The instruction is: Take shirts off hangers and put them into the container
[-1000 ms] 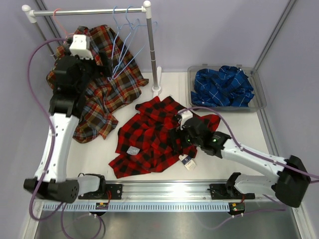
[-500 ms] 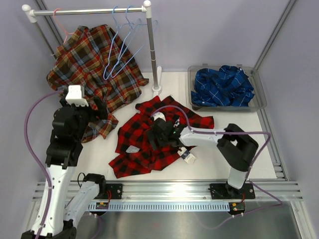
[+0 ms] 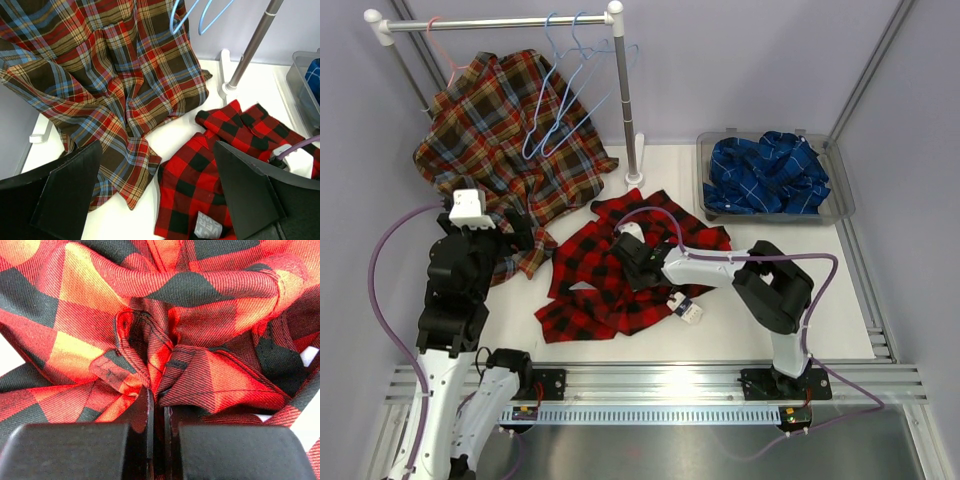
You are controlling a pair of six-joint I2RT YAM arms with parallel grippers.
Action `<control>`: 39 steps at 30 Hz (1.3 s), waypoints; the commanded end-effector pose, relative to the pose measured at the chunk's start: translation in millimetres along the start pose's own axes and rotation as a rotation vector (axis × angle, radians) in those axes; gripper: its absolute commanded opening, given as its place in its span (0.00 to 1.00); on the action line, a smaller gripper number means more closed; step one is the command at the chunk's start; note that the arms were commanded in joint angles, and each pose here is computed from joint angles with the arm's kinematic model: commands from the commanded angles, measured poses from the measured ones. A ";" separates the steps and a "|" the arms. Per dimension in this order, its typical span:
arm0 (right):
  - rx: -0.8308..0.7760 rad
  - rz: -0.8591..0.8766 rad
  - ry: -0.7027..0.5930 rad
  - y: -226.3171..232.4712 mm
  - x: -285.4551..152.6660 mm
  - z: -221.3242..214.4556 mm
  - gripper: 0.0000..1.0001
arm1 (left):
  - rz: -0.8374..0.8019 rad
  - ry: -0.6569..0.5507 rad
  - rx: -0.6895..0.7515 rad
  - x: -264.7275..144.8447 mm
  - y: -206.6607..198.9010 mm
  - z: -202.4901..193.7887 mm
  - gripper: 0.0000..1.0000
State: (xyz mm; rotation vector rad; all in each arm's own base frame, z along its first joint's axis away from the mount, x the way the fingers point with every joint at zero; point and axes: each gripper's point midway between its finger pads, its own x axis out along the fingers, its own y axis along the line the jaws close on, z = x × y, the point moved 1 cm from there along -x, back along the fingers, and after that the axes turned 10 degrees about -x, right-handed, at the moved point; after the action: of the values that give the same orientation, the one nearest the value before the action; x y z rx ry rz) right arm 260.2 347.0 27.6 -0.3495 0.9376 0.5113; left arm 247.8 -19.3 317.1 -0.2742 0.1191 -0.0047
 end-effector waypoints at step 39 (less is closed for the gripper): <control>0.363 -0.614 -1.107 -456.2 -375.1 265.0 0.00 | -0.045 -0.061 -0.022 -1.0 -11.0 9.8 0.99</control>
State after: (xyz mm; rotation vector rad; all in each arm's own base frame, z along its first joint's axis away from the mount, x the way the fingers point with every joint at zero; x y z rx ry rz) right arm 506.3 6.6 502.6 0.0036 -0.0732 -0.1130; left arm 243.3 -22.3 320.7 -0.2763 0.0903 -0.0170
